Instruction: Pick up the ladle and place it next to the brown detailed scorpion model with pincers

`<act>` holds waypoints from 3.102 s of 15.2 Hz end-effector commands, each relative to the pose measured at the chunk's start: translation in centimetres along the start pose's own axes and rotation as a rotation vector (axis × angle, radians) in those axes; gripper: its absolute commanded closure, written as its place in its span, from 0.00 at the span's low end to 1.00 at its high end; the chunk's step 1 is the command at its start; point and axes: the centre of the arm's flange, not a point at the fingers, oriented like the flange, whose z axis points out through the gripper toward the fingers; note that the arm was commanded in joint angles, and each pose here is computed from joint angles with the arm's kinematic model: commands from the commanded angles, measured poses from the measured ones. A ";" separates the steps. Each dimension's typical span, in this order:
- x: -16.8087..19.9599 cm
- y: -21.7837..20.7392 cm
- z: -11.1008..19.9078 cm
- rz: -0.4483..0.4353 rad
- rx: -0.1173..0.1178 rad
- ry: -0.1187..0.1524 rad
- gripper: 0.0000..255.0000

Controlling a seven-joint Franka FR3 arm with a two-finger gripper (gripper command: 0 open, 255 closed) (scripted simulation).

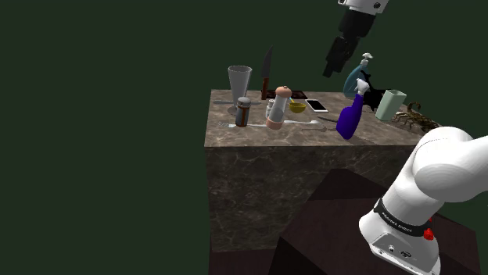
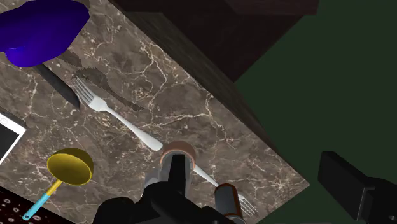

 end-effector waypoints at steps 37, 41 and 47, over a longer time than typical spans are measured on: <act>21.1 34.2 26.5 0.776 0.071 -0.090 0.00; 21.1 34.3 28.3 0.782 0.071 -0.091 0.00; 20.9 34.1 30.7 0.782 0.071 -0.091 0.00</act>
